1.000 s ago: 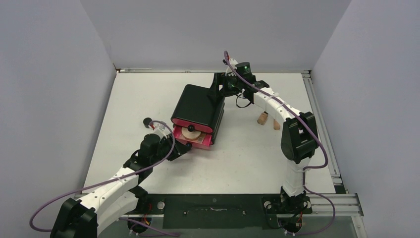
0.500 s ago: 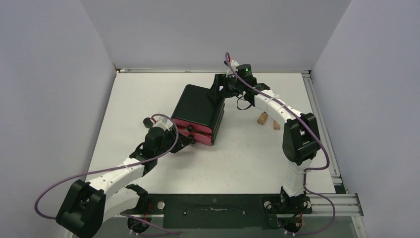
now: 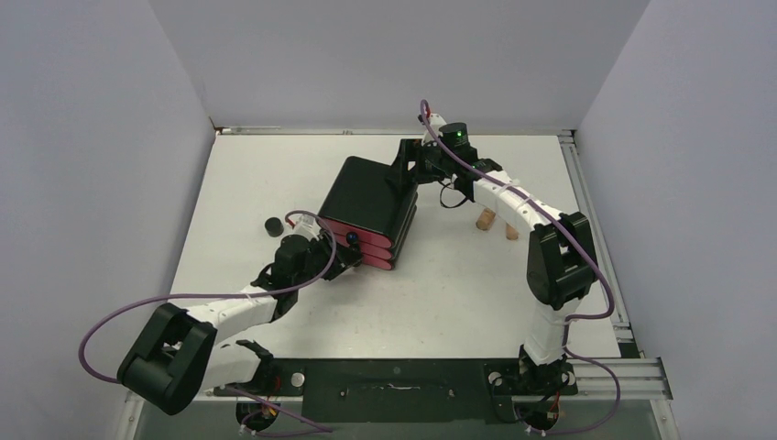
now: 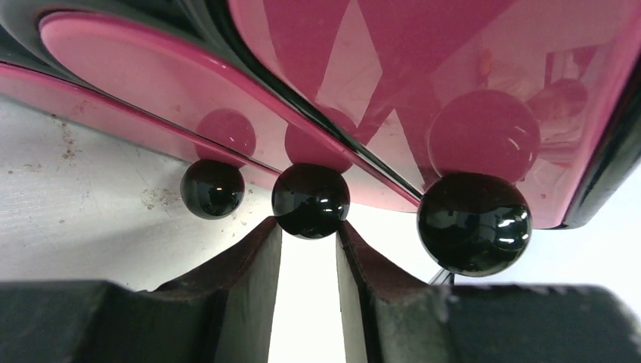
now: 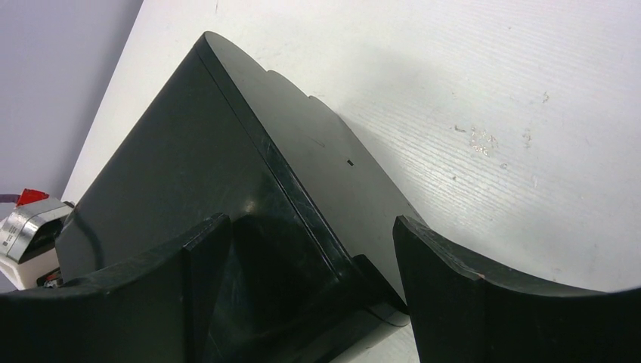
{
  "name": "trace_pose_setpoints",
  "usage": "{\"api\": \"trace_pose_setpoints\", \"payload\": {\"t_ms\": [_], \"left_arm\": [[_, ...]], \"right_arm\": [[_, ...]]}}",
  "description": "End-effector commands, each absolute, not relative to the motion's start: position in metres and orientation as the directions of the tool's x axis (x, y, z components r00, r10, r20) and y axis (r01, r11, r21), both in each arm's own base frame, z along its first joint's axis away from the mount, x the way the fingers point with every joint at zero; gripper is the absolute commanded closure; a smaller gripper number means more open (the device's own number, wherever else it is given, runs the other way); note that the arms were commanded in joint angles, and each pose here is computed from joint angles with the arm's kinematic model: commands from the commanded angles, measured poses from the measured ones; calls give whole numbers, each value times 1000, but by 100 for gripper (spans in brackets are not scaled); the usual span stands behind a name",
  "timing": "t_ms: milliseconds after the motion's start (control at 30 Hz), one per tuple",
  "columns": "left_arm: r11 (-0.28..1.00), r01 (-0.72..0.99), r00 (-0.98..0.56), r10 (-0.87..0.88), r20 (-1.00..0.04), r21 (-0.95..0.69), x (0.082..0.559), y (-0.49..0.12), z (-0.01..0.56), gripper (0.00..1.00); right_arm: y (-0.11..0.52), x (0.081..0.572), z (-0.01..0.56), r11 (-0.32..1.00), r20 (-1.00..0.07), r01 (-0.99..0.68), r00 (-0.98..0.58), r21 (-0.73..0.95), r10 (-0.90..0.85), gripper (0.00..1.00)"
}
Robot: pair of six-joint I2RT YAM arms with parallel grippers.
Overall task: Organize the makeup
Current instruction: Close the drawer in the storage box.
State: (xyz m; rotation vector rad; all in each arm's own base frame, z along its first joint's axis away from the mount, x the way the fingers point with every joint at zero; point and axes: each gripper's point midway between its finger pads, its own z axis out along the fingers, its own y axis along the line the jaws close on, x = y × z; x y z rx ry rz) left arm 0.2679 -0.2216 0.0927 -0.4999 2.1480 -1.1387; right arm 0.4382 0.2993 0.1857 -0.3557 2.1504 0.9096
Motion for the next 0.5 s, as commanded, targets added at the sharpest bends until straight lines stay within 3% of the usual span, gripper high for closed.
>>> {"api": "trace_pose_setpoints", "payload": {"t_ms": [0, 233, 467], "left_arm": [[502, 26, -665, -637, -390, -865, 275, -221, 111, 68], [541, 26, -631, -643, -433, -841, 259, -202, 106, 45], [616, 40, -617, -604, -505, -786, 254, -191, 87, 42]], "right_arm": [[303, 414, 182, 705, -695, -486, -719, 516, 13, 26], [296, 422, 179, 732, -697, -457, -717, 504, 32, 25], [298, 423, 182, 726, -698, -458, -715, 513, 42, 24]]}}
